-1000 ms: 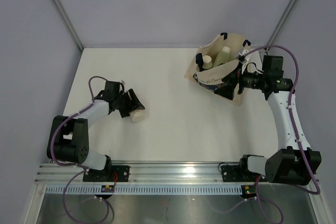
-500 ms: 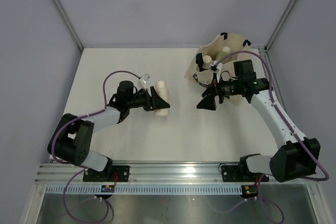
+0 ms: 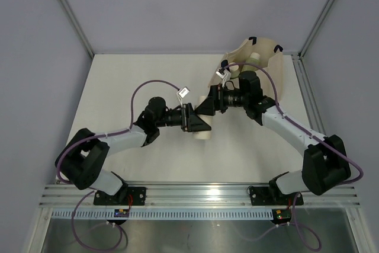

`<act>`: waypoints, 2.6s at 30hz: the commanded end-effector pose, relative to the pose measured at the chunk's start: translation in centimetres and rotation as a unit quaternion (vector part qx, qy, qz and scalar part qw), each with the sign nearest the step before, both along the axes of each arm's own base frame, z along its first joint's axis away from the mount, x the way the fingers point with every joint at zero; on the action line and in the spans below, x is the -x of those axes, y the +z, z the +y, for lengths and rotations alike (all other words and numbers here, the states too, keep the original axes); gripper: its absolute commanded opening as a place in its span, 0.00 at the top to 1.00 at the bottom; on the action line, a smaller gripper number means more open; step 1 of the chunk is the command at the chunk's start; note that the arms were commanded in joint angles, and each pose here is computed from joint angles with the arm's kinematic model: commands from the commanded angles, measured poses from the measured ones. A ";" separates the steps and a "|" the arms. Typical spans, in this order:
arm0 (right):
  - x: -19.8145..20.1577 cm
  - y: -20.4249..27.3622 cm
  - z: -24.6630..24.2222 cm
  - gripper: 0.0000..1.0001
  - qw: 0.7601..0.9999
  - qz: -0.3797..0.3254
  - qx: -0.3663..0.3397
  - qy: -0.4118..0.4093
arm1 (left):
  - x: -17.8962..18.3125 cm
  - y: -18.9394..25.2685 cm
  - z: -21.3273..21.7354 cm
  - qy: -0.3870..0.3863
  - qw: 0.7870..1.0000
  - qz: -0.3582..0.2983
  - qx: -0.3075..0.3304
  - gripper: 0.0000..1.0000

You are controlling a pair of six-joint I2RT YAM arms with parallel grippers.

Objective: Place the personal care products into the canvas bag

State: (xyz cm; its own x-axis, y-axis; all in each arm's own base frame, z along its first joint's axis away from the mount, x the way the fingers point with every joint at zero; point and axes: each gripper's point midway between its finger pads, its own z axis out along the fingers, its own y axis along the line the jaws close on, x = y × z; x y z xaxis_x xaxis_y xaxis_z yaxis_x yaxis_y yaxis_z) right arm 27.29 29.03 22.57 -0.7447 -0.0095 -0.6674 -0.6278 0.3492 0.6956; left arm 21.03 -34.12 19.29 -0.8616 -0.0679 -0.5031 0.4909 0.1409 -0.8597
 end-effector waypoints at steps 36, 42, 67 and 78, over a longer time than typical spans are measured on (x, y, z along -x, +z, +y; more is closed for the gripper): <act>-2.8 8.2 -1.4 1.00 0.994 -0.001 -0.107 0.015 | -3.4 8.4 1.5 0.106 0.974 -0.202 -0.008 0.01; -6.2 12.0 -4.1 1.00 0.994 -0.062 -0.084 -0.032 | -2.3 9.2 4.8 0.132 0.955 -0.252 -0.080 0.01; -25.6 9.7 -16.8 0.65 0.856 -0.312 0.243 -0.333 | -0.3 6.6 20.0 0.402 0.852 -0.256 -0.215 0.01; -22.1 8.2 -15.7 0.00 0.884 -0.328 0.262 -0.204 | -0.6 5.5 19.1 0.395 0.863 -0.233 -0.214 0.01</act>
